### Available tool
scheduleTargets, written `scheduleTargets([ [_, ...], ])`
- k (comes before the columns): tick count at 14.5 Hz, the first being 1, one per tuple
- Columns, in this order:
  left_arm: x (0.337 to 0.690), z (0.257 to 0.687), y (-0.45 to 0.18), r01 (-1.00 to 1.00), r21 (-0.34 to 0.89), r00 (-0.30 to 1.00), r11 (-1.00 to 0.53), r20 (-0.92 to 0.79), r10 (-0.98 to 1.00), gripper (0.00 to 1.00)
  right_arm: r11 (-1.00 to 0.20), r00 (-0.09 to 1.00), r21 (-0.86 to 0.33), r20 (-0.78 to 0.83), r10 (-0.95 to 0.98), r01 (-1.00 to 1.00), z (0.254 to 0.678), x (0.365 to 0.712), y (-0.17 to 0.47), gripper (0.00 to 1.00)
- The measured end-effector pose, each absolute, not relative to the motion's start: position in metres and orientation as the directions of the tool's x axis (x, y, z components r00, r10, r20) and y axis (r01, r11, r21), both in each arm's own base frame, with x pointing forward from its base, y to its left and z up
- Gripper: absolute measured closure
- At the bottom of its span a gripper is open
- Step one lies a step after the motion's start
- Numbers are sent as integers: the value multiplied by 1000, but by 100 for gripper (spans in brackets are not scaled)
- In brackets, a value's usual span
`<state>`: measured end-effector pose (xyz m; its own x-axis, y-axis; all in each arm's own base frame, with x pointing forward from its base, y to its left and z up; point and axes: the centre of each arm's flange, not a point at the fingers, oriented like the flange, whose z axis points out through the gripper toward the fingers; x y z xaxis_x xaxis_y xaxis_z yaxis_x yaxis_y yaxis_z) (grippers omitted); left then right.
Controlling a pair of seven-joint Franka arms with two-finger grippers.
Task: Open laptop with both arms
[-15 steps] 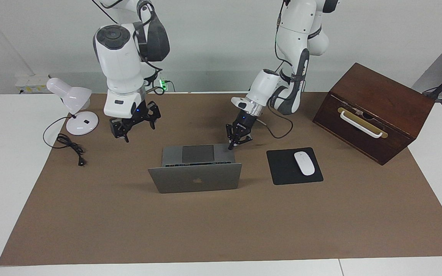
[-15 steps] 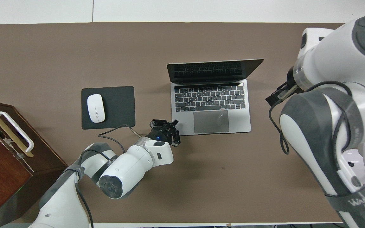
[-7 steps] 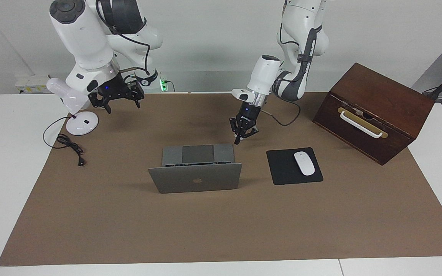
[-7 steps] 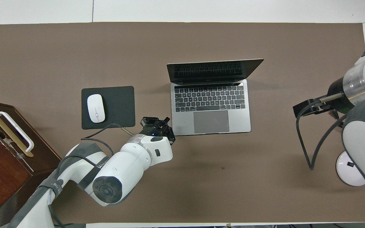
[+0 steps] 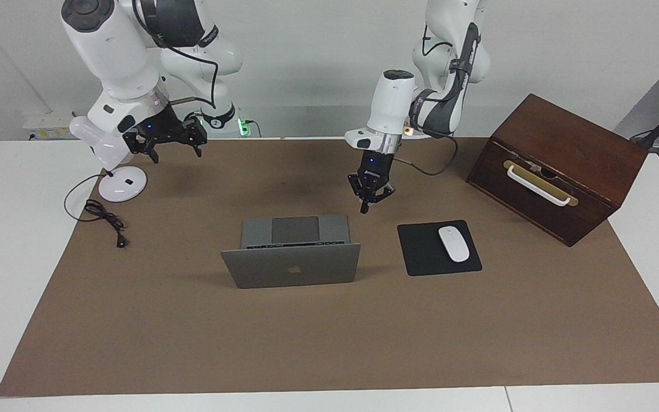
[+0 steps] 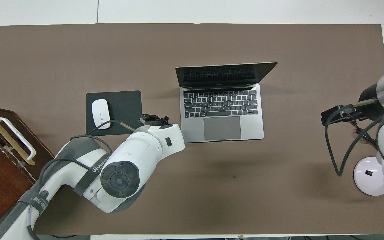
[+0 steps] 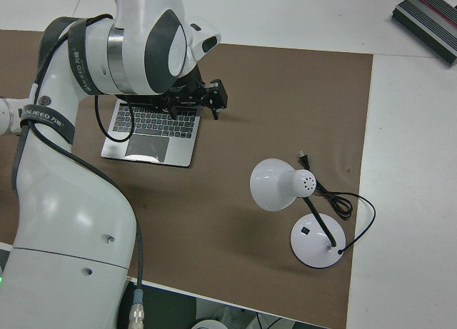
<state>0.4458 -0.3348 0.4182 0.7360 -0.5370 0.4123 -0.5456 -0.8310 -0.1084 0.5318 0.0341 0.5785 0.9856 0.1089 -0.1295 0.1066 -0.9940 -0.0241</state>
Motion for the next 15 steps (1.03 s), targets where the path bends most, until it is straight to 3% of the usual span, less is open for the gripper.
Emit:
scheduleTargets([
  [7, 449, 500, -298, -465, -137, 822, -875, 301, -484, 99, -995, 986, -24, -137, 98, 95, 574, 530, 28, 0],
  [15, 495, 616, -156, -356, -146, 918, -923, 128, -374, 99, -999, 991, -21, -128, 39, 37, 578, 532, 11, 0],
])
